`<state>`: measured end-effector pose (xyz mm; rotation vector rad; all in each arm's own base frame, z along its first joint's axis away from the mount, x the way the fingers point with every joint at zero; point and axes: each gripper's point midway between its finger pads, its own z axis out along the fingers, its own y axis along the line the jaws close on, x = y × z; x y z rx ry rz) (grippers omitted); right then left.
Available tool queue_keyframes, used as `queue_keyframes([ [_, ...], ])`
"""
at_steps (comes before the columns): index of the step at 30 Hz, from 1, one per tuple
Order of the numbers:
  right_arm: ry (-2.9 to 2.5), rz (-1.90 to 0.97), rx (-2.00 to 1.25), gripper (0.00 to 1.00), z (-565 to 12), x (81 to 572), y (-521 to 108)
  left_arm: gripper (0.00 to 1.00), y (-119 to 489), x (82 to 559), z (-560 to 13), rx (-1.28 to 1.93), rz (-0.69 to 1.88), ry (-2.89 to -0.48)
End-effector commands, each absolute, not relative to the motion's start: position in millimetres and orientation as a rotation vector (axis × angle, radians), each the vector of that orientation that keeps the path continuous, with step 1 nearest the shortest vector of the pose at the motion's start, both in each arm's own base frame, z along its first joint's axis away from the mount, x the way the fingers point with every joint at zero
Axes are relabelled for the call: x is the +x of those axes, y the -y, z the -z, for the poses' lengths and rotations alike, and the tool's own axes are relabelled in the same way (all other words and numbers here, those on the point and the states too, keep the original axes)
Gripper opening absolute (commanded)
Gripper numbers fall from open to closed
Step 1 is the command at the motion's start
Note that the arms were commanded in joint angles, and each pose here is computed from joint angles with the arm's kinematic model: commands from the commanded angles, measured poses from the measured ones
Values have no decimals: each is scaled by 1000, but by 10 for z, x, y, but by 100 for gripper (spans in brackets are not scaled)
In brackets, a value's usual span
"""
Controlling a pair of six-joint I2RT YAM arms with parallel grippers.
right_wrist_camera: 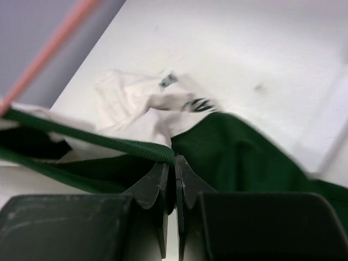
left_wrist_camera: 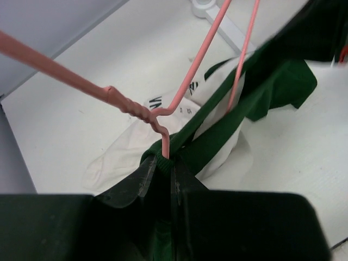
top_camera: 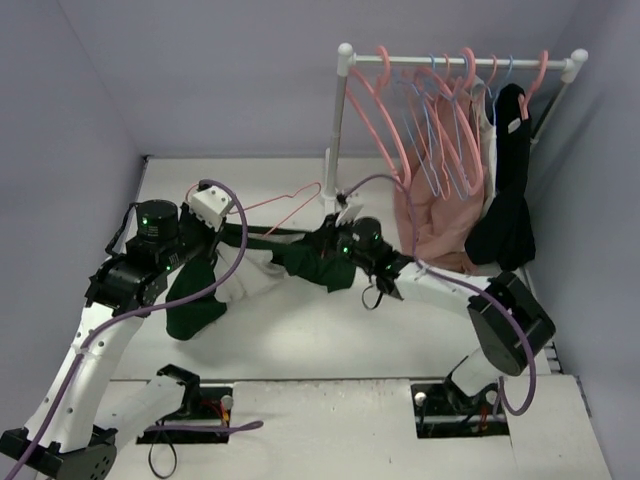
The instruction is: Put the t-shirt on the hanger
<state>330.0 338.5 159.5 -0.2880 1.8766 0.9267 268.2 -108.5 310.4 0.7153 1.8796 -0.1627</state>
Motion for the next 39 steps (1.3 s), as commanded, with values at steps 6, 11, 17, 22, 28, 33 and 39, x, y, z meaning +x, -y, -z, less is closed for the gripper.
queue_keyframes([
  [6, -1757, -603, -203, 0, -2440, 3796, -2399, 0, 984, 2578, -3124, 719, 66, -1860],
  [11, -1768, -547, -210, 0, -2530, 3900, -2256, 0, 997, 2578, -3035, 747, 42, -1888],
  [17, -1716, -514, -275, 0, -2924, 3952, -2275, 0, 1069, 2672, -2936, 826, -56, -1927],
  [22, -1661, -510, -343, 0, -3270, 3948, -2368, 0, 1176, 2787, -3123, 869, -132, -1892],
  [28, -1635, -546, -464, 0, -3541, 3819, -2697, 0, 1280, 3019, -3546, 807, -146, -1834],
  [33, -1501, -620, -540, 0, -4177, 3553, -3222, 0, 1528, 3129, -4157, 811, -85, -1699],
  [39, -1294, -674, -560, 0, -5104, 3310, -3519, 0, 1681, 3051, -4764, 826, -6, -1539],
])
